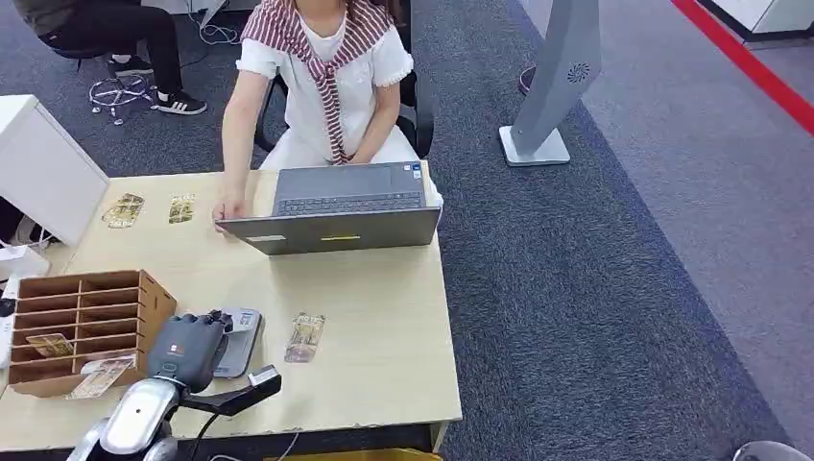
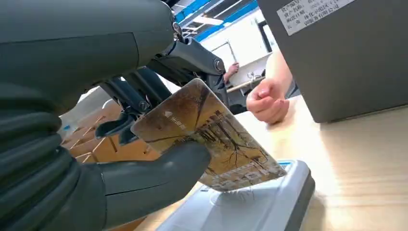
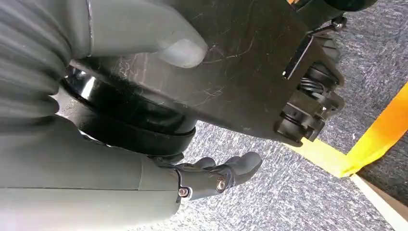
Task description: Pass the card to the sensor for recognition and then transmit it.
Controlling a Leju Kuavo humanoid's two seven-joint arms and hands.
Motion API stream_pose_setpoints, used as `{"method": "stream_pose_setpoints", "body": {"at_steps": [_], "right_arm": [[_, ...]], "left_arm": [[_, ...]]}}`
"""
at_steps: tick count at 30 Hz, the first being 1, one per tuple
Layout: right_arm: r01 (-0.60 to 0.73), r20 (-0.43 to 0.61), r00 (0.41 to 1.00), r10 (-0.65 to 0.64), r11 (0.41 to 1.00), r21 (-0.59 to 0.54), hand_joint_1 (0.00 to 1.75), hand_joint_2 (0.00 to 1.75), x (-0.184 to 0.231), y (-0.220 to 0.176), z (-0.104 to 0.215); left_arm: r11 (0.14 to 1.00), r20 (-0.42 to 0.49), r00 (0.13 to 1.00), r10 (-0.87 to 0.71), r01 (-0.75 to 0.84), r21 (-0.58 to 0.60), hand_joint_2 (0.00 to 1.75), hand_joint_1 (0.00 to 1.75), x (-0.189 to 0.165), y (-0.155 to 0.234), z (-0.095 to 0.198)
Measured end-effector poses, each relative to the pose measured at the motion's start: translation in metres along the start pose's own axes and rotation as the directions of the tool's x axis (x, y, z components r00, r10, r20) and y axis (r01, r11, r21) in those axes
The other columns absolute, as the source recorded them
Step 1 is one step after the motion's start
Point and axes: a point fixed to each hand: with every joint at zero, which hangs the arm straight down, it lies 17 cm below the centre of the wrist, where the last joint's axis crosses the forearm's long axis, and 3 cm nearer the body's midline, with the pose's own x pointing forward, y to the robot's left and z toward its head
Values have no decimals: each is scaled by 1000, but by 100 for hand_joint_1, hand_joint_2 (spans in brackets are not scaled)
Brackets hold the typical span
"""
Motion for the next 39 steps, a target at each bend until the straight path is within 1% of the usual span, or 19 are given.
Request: {"method": "stream_pose_setpoints", "body": {"at_steps": [3,4,7,9,11,15,18,21,28,29,30,32,33,34,39], "right_arm": [[6,5,1000,-6,1000,0,0,175,0,0,0],[12,6,1000,-12,1000,-1,0,175,0,0,0],[20,10,1000,-20,1000,-3,0,175,-1,0,0],[19,15,1000,-19,1000,-4,0,175,-1,0,0],[19,16,1000,-19,1000,-4,0,175,-1,0,0],[19,18,1000,-19,1000,-3,0,175,0,0,0],[18,19,1000,-18,1000,-2,0,175,1,0,0],[16,19,1000,-16,1000,0,0,175,2,0,0],[15,19,1000,-15,1000,0,0,175,2,0,0],[15,19,1000,-15,1000,1,0,175,2,0,0],[15,19,1000,-15,1000,1,0,175,2,0,0],[15,18,1000,-15,1000,1,0,175,2,0,0],[15,16,1000,-15,1000,1,0,175,2,0,0],[15,16,1000,-15,1000,1,0,175,2,0,0],[17,13,1000,-17,1000,1,0,175,1,0,0]], "left_arm": [[998,-22,1000,-2,3,62,175,175,-5,16,-5],[994,-31,1000,-1,4,108,175,175,-8,29,-8],[955,-48,999,12,3,297,175,175,-18,92,-18],[912,-62,998,18,9,411,175,175,-32,138,-22],[870,-77,997,15,25,493,175,175,-50,178,-25],[800,-124,992,-8,81,594,175,175,-93,251,-34],[768,-159,987,-21,117,630,175,175,-116,288,-37],[768,-195,980,-40,155,622,175,175,-134,304,-46],[768,-196,980,-40,156,621,175,175,-134,305,-46],[771,-218,975,-45,173,613,175,175,-145,311,-51],[773,-224,974,-47,177,609,175,175,-148,311,-53],[795,-266,963,-41,193,574,175,175,-172,306,-64],[812,-287,957,-40,199,549,175,140,-182,295,-66],[830,-306,951,-39,202,521,175,0,-192,284,-67],[846,-344,939,-18,197,495,175,0,-206,271,-66]]}}
